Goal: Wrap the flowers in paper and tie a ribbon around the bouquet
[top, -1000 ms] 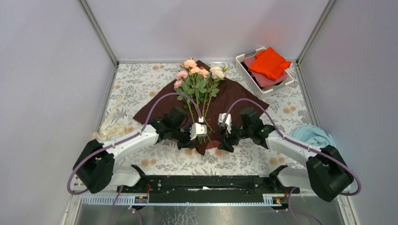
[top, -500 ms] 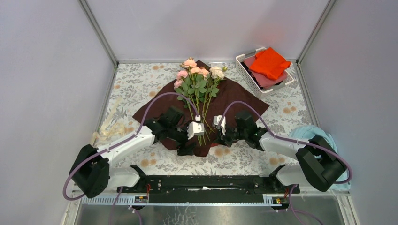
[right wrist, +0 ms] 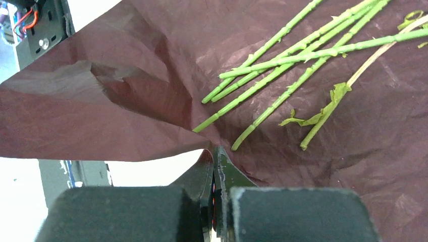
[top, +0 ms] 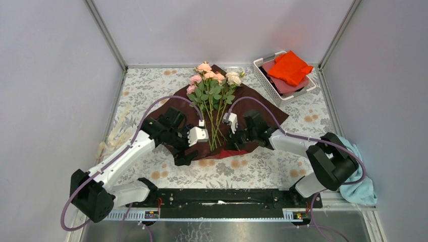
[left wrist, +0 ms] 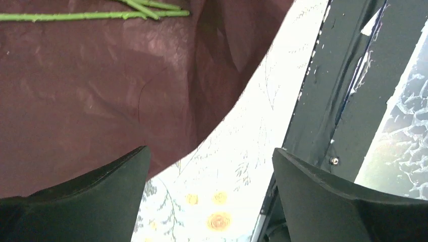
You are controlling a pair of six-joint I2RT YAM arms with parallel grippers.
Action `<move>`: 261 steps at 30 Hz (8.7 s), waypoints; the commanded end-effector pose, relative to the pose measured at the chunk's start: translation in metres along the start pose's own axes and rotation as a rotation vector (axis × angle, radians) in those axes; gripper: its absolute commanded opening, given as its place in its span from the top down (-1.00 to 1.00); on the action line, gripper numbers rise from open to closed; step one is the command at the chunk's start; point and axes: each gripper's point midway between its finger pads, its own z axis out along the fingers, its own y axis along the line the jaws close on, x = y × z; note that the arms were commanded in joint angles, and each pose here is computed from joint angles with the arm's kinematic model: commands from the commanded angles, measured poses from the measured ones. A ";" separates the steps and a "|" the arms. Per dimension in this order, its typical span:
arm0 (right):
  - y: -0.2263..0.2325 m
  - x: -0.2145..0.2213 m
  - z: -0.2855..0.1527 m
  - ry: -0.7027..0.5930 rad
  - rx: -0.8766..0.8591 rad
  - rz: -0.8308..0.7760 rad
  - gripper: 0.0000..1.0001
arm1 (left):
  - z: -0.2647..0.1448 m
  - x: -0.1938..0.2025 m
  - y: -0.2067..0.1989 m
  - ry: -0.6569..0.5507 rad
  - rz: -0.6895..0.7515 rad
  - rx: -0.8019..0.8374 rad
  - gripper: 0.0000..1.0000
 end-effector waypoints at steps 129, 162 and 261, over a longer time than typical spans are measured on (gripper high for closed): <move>-0.036 0.086 -0.001 0.185 0.500 0.833 1.00 | 0.074 0.114 0.014 0.328 0.085 -0.064 1.00; -0.041 0.089 -0.018 0.167 0.605 0.863 0.95 | 0.135 -0.027 0.089 0.061 -0.178 -0.180 1.00; -0.049 -0.004 -0.082 -0.232 0.927 0.787 0.91 | 0.190 -0.049 0.115 0.096 -0.302 -0.118 0.51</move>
